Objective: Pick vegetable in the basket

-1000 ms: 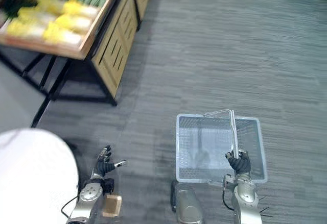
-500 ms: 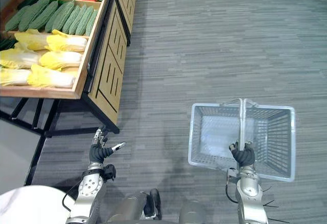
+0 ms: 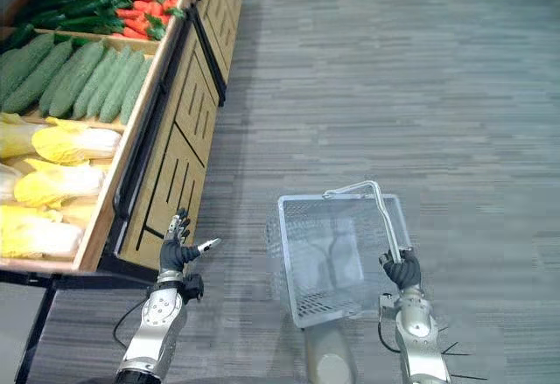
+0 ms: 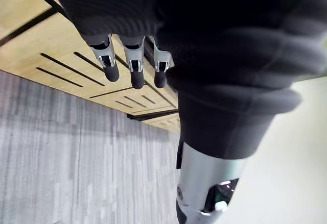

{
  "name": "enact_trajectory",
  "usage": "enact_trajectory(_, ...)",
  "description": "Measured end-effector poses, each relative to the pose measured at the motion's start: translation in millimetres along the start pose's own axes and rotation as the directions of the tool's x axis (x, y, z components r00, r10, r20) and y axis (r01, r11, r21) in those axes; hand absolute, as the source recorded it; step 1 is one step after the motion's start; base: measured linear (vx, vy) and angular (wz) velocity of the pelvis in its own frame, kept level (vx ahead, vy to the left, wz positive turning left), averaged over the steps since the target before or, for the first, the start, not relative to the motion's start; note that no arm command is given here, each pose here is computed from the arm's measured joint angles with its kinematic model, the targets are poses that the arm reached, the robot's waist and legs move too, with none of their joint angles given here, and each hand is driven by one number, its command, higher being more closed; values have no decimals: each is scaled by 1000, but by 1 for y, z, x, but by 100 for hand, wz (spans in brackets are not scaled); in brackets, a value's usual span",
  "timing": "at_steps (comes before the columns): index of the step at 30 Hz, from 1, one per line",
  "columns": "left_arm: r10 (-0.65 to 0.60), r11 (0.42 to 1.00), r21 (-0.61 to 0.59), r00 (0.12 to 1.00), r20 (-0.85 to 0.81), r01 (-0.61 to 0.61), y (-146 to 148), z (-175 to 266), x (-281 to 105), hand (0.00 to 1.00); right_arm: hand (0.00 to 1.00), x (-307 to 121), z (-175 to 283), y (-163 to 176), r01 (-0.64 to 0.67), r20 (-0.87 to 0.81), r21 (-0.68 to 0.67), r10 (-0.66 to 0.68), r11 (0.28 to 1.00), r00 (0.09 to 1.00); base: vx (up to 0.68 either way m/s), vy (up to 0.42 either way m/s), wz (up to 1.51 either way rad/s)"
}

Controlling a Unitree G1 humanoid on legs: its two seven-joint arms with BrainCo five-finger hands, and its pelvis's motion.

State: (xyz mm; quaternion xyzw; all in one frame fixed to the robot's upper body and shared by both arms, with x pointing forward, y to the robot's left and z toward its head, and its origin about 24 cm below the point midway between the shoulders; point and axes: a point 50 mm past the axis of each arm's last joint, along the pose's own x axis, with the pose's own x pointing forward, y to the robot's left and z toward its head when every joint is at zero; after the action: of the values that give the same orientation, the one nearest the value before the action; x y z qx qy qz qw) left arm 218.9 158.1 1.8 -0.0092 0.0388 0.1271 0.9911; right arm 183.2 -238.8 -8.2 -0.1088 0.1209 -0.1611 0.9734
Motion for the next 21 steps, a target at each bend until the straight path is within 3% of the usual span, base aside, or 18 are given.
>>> enact_trajectory(7,99,994,39,990,105,-103,13,21,-14,0,100,-10,5,-27,137,41,19,-137,990,990,378,-77,59)
enact_trajectory(12,157,977,124,979,131,-174,16,21,-16,0,100,-15,-37,-62,274,-131,-22,-275,961,952,459,96,97)
enact_trajectory(17,199,942,247,971,135,-227,26,17,-20,0,100,-42,-93,-58,267,-399,-62,-269,962,877,502,79,113)
enact_trajectory(21,221,924,282,963,156,-257,28,21,-22,0,100,-50,-97,-37,257,-432,7,-229,966,872,424,-128,109)
